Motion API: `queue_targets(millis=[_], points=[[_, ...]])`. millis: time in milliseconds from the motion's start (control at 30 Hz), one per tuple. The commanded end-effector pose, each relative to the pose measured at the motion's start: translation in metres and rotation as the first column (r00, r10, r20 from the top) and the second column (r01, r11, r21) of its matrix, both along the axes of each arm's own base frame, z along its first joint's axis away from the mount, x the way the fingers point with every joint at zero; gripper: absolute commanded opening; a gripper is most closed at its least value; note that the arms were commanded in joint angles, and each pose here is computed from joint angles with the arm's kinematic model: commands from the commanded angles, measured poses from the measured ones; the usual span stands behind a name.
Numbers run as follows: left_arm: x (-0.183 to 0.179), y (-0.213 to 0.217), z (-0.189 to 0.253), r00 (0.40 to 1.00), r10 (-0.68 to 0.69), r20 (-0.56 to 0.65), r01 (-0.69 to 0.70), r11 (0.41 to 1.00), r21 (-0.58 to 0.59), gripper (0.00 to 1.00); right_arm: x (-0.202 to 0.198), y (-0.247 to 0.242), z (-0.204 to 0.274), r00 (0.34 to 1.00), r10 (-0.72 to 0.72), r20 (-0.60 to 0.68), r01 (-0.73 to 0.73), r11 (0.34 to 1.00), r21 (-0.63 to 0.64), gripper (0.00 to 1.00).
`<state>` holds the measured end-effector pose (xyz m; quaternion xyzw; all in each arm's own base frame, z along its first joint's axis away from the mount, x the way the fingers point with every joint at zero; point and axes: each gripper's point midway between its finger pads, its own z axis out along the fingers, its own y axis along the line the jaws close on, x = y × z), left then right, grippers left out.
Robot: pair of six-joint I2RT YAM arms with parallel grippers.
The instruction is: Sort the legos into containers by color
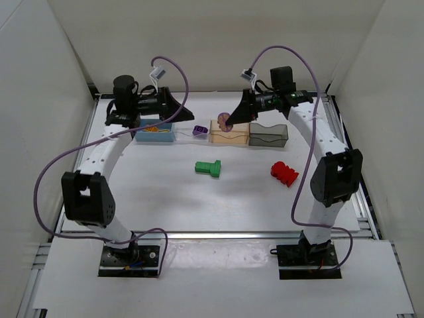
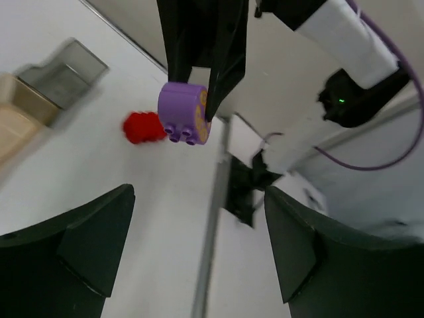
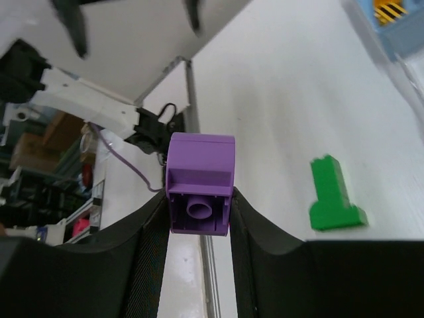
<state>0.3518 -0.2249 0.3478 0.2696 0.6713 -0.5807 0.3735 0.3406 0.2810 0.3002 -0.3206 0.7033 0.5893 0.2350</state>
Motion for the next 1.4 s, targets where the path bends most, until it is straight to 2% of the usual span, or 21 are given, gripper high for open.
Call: queue_targets(millis=[0,67,300,767,1200,1333,1367], points=[[-0.047,0.000,0.000,0.934,-0.317,-0.164,0.307,0.948,-0.083,0.89,-0.015,0.020,0.042,0.987,0.145,0.074,-0.154,0.980,0.123,0.00],[-0.052,0.000,-0.004,0.920,-0.358,-0.156,0.351,0.934,-0.071,0.86,-0.019,0.027,0.044,0.982,0.188,0.028,-0.190,0.972,0.141,0.00],[-0.046,0.000,-0.008,0.925,-0.358,-0.126,0.351,0.934,-0.069,0.83,-0.034,0.047,0.046,0.965,0.262,0.023,-0.262,0.952,0.156,0.00],[-0.053,-0.017,-0.006,0.915,-0.392,-0.092,0.388,0.920,-0.064,0.81,-0.021,0.063,0.043,0.967,0.256,0.000,-0.253,0.955,0.152,0.00],[-0.039,-0.024,-0.009,0.930,-0.359,-0.079,0.355,0.933,-0.062,0.79,-0.028,0.076,0.042,0.955,0.298,0.005,-0.295,0.942,0.158,0.00],[-0.033,-0.026,-0.013,0.933,-0.351,-0.083,0.348,0.936,-0.058,0.71,-0.028,0.077,0.042,0.955,0.297,0.006,-0.294,0.943,0.157,0.00],[-0.034,-0.028,-0.014,0.930,-0.354,-0.104,0.349,0.935,-0.060,0.62,-0.028,0.078,0.041,0.955,0.297,0.005,-0.294,0.943,0.157,0.00]])
